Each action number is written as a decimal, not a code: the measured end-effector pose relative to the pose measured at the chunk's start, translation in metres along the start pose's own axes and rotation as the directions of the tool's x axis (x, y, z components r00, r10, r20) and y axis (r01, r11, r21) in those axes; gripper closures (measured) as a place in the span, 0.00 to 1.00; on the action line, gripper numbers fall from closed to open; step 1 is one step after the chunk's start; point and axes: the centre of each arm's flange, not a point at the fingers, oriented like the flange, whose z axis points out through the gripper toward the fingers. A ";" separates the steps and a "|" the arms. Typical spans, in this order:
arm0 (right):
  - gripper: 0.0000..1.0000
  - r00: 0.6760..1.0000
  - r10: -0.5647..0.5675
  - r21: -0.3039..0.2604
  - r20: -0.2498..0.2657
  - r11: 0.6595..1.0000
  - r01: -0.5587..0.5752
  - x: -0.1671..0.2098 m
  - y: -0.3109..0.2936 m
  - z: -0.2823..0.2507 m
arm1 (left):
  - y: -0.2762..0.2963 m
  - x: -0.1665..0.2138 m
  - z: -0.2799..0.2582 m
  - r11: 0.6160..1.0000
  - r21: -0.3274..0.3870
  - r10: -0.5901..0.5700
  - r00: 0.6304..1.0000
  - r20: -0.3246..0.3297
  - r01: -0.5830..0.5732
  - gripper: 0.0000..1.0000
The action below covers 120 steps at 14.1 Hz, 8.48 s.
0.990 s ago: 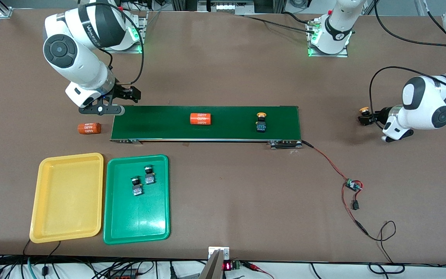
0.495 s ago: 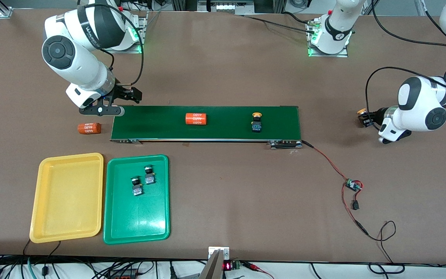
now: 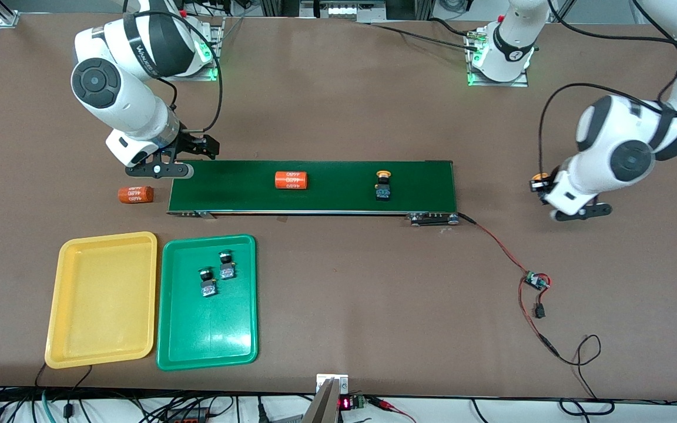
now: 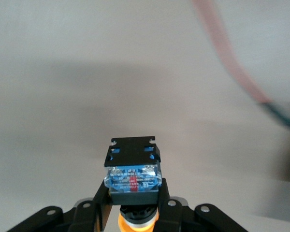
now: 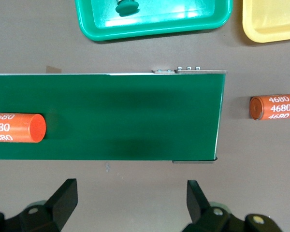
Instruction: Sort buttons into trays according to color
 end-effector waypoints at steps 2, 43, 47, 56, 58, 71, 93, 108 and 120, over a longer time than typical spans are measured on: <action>0.00 1.000 0.000 0.000 -0.001 1.000 0.000 0.000 0.000 0.000 | 0.061 -0.003 -0.034 0.997 -0.003 0.079 0.995 -0.066 -0.080 0.59; 0.00 1.000 0.004 0.000 0.001 1.000 -0.004 0.001 0.002 0.001 | 0.067 0.046 -0.139 0.977 -0.194 -0.145 0.937 -0.317 0.085 0.00; 0.00 1.000 0.030 0.001 -0.002 1.000 -0.030 0.001 0.000 0.001 | 0.027 0.046 -0.178 0.985 -0.163 -0.120 0.920 -0.374 0.062 0.00; 0.00 0.995 0.003 0.039 -0.105 0.999 0.002 0.004 -0.076 0.041 | -0.123 0.024 -0.233 0.968 -0.241 -0.137 0.959 -0.250 0.075 0.00; 0.00 0.993 -0.003 0.046 -0.118 0.999 0.009 0.004 -0.094 0.060 | -0.132 0.023 -0.228 0.971 -0.235 -0.104 0.967 -0.233 0.048 0.00; 0.00 0.988 0.080 0.072 -0.130 0.995 -0.071 -0.004 -0.147 0.103 | -0.131 0.003 -0.276 0.975 -0.222 -0.062 0.980 -0.189 0.019 0.00; 0.00 0.980 0.143 0.098 -0.135 0.987 -0.130 0.003 -0.185 0.125 | -0.132 -0.017 -0.270 0.980 -0.198 -0.055 0.986 -0.160 0.023 0.00; 0.67 0.989 0.062 0.045 -0.132 0.997 -0.057 0.001 -0.194 0.161 | -0.130 -0.019 -0.273 0.988 -0.155 -0.044 0.985 -0.170 0.017 0.00; 0.67 0.991 -0.023 -0.075 -0.135 0.997 0.013 0.061 -0.086 0.005 | -0.135 -0.019 -0.271 0.987 -0.156 -0.052 0.985 -0.164 0.026 0.00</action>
